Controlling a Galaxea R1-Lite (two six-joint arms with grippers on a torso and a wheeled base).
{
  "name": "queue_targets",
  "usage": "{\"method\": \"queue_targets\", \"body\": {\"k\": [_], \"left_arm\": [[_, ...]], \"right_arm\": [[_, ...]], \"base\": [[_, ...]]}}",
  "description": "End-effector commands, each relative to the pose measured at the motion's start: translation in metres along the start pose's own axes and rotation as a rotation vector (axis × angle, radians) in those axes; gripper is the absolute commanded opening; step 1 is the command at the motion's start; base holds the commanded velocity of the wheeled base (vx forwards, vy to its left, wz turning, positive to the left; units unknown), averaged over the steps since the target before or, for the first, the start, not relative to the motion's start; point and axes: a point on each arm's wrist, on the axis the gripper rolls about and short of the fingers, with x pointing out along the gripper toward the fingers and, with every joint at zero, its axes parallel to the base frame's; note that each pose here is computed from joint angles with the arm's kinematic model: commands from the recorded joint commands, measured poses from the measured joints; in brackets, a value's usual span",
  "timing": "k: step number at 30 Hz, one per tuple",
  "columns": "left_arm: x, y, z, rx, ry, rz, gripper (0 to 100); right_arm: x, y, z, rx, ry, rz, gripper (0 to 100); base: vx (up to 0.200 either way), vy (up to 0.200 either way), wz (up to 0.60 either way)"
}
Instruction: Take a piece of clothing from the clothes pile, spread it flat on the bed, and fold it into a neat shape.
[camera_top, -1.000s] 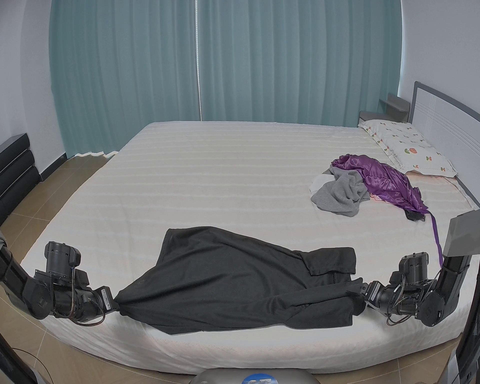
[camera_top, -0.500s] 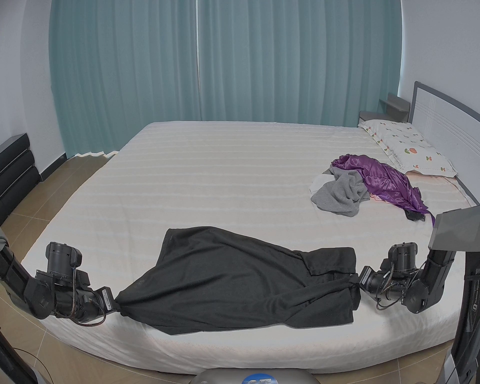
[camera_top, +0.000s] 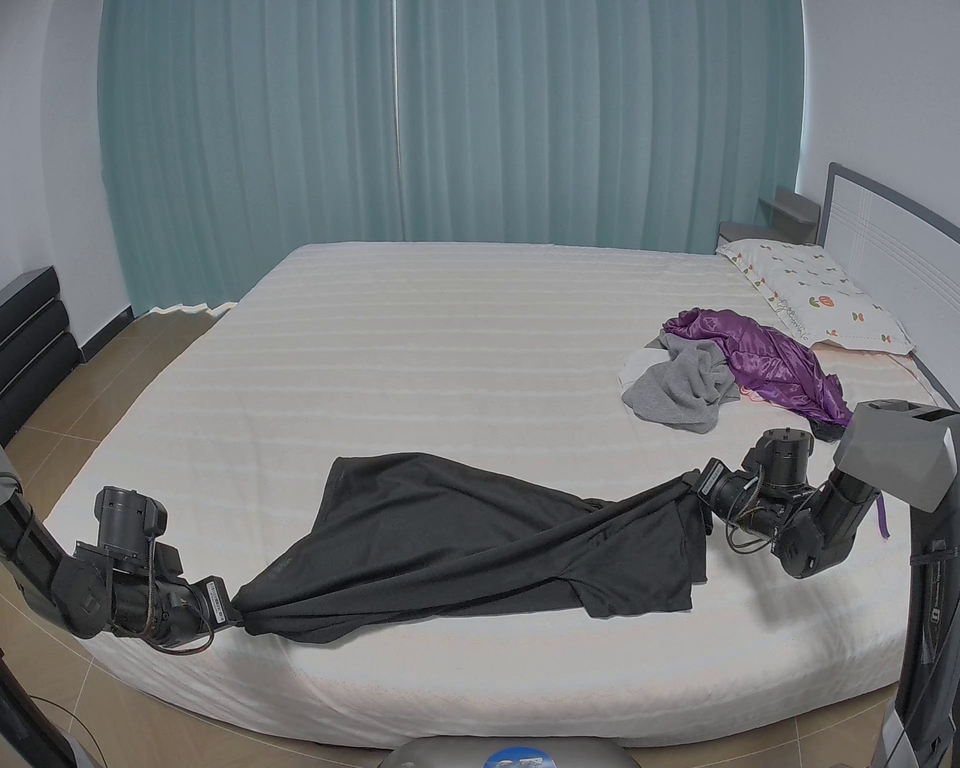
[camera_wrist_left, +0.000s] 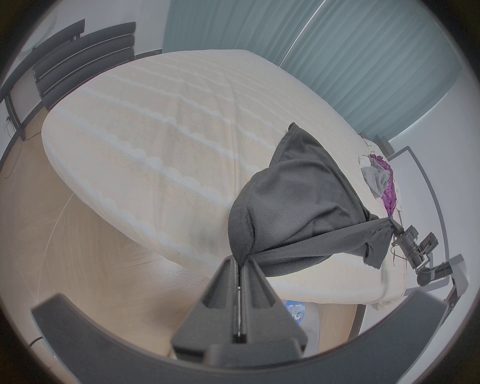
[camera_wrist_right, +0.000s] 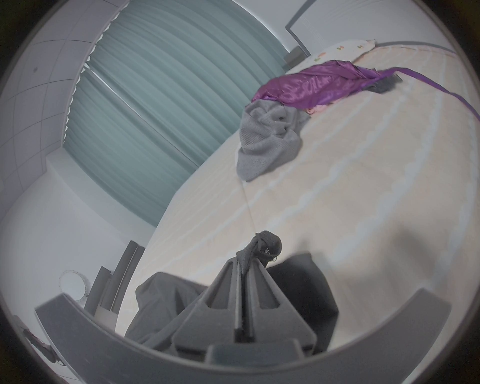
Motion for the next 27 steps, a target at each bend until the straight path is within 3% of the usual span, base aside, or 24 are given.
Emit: {"method": "queue_targets", "body": {"k": [1,3,4,8,14,21,27], "left_arm": [[0.001,0.0,0.0,-0.001,0.004,0.001,0],[0.001,0.0,0.0,-0.001,0.005,0.001,0],[0.001,0.0,0.0,-0.001,0.005,0.001,0],[0.001,0.0,0.0,-0.001,0.005,0.001,0],[0.001,0.0,-0.001,-0.001,0.005,0.001,0],[0.001,0.0,-0.001,0.001,0.007,-0.001,0],[0.001,0.0,-0.001,0.002,0.006,-0.002,0]], "right_arm": [[0.037,-0.005,-0.008,-0.024,-0.046,-0.008,0],[0.048,-0.007,-0.008,-0.028,-0.071,-0.006,0],[0.048,-0.007,-0.008,-0.028,-0.071,-0.006,100],[0.055,-0.012,-0.011,-0.032,-0.094,-0.013,100],[0.017,-0.002,0.016,-0.018,-0.122,0.019,100],[-0.049,0.014,0.006,-0.011,-0.016,0.047,100],[-0.078,0.019,-0.016,-0.014,0.092,0.053,100]], "base": [[0.0,0.0,0.0],[0.0,0.0,0.0],[0.0,0.0,0.0],[0.0,0.0,0.0],[0.0,0.0,0.0],[0.0,0.0,0.0],[0.0,0.0,0.0]]}}
